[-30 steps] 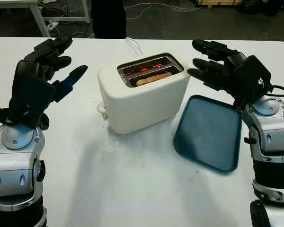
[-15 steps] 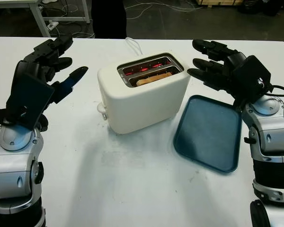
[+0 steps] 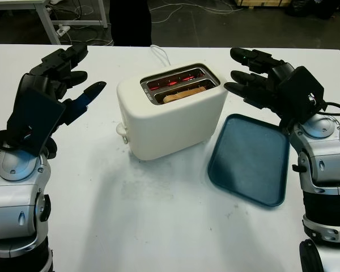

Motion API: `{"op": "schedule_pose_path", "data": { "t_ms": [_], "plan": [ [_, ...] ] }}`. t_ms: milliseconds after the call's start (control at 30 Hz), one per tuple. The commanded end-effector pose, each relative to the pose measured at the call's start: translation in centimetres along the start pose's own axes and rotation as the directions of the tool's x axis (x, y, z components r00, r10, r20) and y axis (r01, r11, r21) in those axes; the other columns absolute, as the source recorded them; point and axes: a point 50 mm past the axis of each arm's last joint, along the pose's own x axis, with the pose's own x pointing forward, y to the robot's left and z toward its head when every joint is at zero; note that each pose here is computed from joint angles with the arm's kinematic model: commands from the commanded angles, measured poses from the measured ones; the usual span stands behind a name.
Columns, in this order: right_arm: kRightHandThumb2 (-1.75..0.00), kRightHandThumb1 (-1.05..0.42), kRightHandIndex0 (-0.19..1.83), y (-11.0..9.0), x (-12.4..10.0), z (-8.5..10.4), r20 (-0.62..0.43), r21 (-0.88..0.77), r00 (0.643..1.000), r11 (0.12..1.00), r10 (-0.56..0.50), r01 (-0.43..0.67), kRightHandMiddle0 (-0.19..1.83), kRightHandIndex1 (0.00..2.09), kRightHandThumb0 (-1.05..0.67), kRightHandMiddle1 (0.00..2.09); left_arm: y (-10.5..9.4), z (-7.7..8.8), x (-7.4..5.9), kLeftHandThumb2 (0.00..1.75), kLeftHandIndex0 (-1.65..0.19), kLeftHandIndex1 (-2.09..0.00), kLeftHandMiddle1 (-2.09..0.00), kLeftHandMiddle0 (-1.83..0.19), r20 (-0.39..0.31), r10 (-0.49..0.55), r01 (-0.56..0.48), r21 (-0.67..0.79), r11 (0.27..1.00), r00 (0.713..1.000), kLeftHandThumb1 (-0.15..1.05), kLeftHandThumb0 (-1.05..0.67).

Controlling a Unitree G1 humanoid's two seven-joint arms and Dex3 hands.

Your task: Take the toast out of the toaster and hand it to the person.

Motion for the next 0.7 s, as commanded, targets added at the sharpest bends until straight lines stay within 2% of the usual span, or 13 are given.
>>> {"op": "schedule_pose_path", "data": {
  "t_ms": [0,667],
  "plan": [
    [0.0,-0.91,0.42,-0.16,-0.07,0.3,0.003,-0.008,1.0,1.0,0.004,-0.004,0.41,0.03,-0.5,0.01,-0.07,0.41,-0.05,0.15,-0.46,0.0,-0.8,-0.15,0.013,-0.002,0.002,0.004,1.0,1.0,0.92,-0.72],
    [0.0,-0.91,0.42,-0.07,-0.22,0.62,0.003,-0.013,1.0,1.0,0.017,-0.017,0.42,0.04,-0.5,0.01,-0.07,0.33,-0.09,0.13,-0.46,-0.01,-0.83,-0.14,0.016,-0.01,0.01,0.012,1.0,1.0,0.92,-0.71]
  ]
}}
